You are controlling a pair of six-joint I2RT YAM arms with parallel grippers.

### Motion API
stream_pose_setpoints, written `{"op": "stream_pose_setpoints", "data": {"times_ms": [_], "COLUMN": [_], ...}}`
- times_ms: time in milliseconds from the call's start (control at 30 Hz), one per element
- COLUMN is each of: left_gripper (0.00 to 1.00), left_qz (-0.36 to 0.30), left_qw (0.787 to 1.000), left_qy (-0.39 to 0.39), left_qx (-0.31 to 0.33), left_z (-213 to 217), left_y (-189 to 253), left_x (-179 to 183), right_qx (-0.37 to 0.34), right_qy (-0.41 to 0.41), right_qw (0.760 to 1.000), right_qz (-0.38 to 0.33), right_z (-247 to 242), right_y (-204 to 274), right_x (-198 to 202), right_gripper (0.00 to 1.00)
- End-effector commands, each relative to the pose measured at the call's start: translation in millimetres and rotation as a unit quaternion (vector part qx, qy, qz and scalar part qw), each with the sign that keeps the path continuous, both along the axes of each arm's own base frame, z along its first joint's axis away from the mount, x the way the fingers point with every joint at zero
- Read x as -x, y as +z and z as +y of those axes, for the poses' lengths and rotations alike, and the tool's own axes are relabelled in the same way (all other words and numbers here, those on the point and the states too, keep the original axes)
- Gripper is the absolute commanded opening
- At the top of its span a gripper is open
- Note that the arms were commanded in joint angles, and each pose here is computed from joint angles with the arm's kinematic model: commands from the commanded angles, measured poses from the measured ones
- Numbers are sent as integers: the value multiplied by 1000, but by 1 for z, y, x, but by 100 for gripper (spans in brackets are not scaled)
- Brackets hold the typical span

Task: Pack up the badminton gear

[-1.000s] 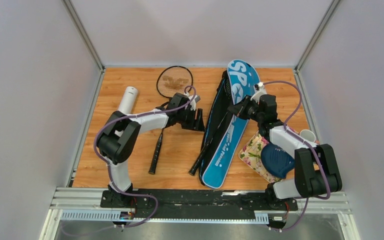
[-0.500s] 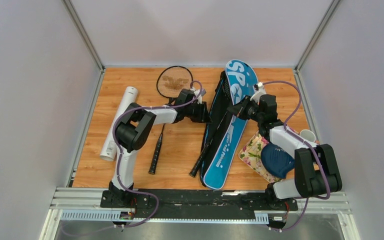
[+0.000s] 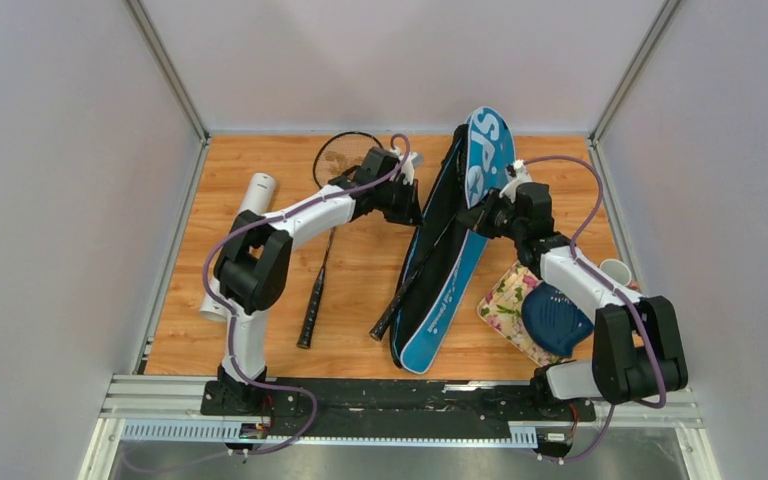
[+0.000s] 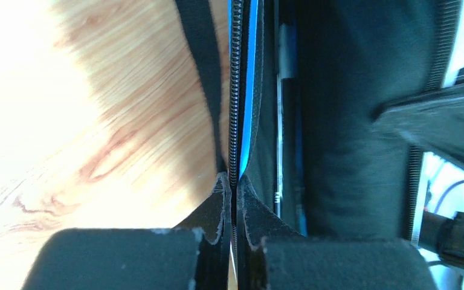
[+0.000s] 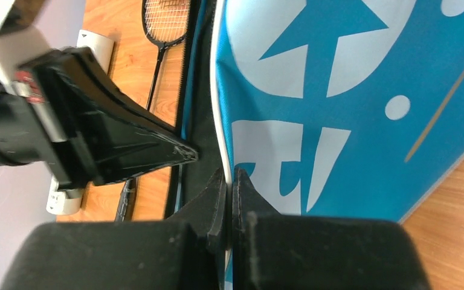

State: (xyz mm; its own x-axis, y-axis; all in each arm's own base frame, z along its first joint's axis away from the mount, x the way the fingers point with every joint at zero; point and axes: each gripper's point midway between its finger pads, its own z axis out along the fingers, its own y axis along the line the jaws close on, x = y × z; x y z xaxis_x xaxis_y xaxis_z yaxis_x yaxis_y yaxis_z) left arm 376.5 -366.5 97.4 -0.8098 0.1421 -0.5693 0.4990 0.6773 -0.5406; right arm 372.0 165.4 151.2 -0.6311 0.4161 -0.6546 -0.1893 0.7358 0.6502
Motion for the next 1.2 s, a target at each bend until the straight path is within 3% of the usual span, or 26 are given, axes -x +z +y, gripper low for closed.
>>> {"op": "stream_pose_setpoints", "data": {"times_ms": [0,200,400,533,567,800,933,1033,1100,1133,1167], "left_gripper": [0,0,0,0,0,0,0,0,0,0,0], "left_qz": [-29,-56,-27,-62,-63,-58,-59,-61,-60,-59,-61], "left_qw": [999,997,998,997,998,997,997,997,997,997,997], "left_qy": [1,-12,-24,-12,-10,-9,-7,-6,-6,-5,-4], "left_qx": [19,56,41,33,27,49,52,53,56,56,57], "left_z": [2,-8,-10,-5,-3,-8,-7,-8,-8,-9,-9], "left_y": [84,128,109,116,115,120,122,123,124,124,126], "left_x": [-3,3,9,5,4,8,11,11,11,12,12], "right_qx": [37,60,95,128,131,220,256,222,131,111,87], "right_qy": [-29,-45,-55,-60,-57,-72,-98,-81,-23,5,36], "right_qw": [999,993,988,983,983,969,960,971,991,993,995], "right_qz": [17,95,110,120,116,90,64,27,30,38,43], "right_z": [-7,-15,-25,-34,-33,-35,-39,-13,29,43,59], "right_y": [24,6,-3,-4,1,37,64,86,92,84,83], "right_x": [6,24,27,33,34,61,80,89,92,96,101], "right_gripper": [0,0,4,23,34,69,73,75,69,57,54]}}
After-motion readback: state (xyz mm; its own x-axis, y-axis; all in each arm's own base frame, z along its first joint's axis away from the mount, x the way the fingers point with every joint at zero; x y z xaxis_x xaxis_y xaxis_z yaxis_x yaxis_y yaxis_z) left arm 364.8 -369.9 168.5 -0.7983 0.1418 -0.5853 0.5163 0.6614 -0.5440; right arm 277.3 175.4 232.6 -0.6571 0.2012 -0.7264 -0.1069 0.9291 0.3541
